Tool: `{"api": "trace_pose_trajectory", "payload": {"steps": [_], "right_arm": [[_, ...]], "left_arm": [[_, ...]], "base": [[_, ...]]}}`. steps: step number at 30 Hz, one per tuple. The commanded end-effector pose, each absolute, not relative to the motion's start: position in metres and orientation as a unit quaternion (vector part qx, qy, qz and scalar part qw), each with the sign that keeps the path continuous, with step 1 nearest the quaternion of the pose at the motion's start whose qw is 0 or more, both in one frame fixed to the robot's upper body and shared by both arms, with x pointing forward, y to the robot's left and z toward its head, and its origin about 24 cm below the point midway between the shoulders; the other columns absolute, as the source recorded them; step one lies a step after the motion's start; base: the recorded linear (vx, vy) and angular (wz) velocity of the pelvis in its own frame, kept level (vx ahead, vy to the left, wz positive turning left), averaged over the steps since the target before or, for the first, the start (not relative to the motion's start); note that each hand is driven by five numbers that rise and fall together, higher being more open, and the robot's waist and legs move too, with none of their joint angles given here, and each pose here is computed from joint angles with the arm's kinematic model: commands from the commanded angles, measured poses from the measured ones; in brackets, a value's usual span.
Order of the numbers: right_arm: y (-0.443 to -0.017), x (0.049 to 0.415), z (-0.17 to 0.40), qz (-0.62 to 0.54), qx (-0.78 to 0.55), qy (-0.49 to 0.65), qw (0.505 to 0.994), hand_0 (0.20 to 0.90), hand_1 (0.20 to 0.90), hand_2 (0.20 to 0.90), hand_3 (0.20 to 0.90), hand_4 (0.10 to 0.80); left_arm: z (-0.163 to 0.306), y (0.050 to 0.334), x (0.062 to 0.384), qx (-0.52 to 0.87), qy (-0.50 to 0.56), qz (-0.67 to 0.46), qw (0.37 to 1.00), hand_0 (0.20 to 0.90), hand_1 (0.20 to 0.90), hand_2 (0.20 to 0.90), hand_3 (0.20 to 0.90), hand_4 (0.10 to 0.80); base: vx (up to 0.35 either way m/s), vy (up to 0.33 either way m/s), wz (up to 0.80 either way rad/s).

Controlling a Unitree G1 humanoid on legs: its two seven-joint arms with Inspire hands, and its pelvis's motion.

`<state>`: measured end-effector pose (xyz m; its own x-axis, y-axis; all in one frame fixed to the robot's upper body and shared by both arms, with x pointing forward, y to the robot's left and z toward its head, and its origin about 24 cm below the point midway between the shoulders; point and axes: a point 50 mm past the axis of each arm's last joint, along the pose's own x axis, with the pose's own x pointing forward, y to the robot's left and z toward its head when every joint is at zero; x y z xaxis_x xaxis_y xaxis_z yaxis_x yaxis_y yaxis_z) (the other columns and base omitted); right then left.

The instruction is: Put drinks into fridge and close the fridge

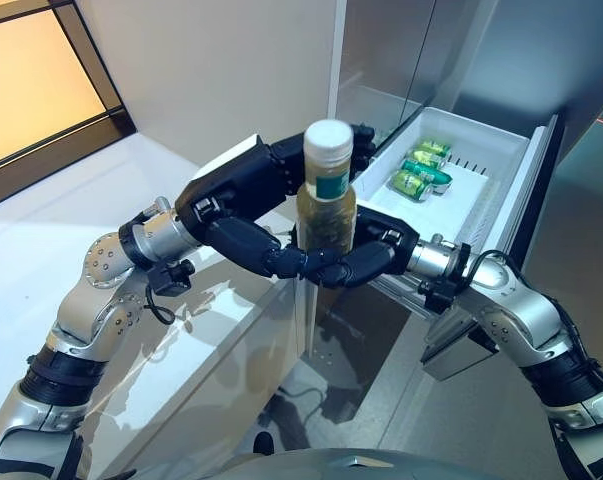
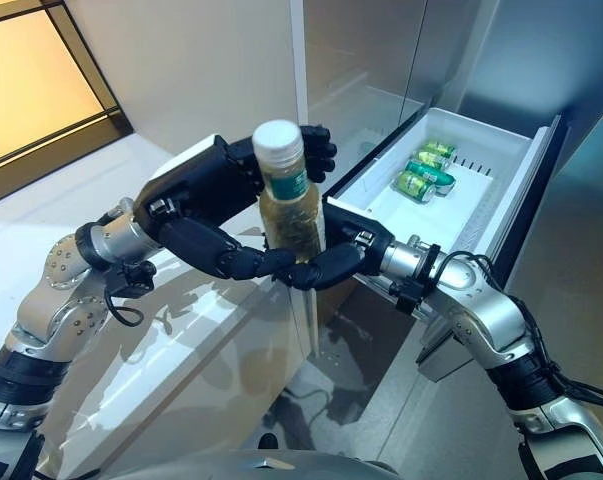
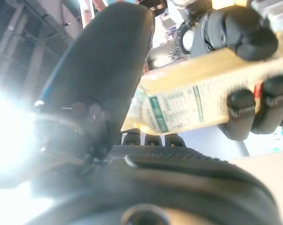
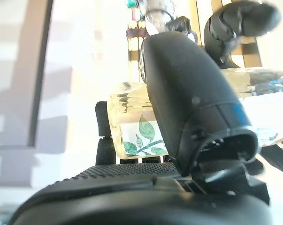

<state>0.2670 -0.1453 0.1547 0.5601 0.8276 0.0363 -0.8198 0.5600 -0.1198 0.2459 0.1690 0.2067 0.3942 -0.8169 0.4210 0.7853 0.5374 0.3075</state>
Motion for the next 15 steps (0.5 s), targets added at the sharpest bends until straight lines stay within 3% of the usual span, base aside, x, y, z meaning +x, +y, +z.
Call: {"api": "trace_pose_trajectory", "payload": {"steps": [1, 8, 15], "right_arm": [[-0.152, 0.244, 0.243, 0.453, -0.031, -0.300, 0.839, 0.300, 0.300, 0.300, 0.200, 0.100], [-0.170, 0.232, 0.255, 0.412, -0.043, -0.348, 0.841, 0.300, 0.300, 0.300, 0.200, 0.100], [-0.185, 0.222, 0.258, 0.343, -0.059, -0.377, 0.858, 0.300, 0.300, 0.300, 0.200, 0.100]], "left_arm": [[0.233, 0.183, 0.237, -0.009, -0.368, -0.450, 0.813, 0.900, 0.900, 0.900, 0.900, 0.800], [0.223, 0.194, 0.234, -0.125, -0.365, -0.449, 0.806, 0.900, 0.900, 0.900, 0.900, 0.800], [0.189, 0.162, 0.222, -0.384, -0.298, -0.551, 0.678, 0.900, 0.900, 0.900, 0.900, 0.800]], "base": [[0.000, 0.000, 0.00], [0.000, 0.000, 0.00], [-0.007, -0.003, -0.05]]}}
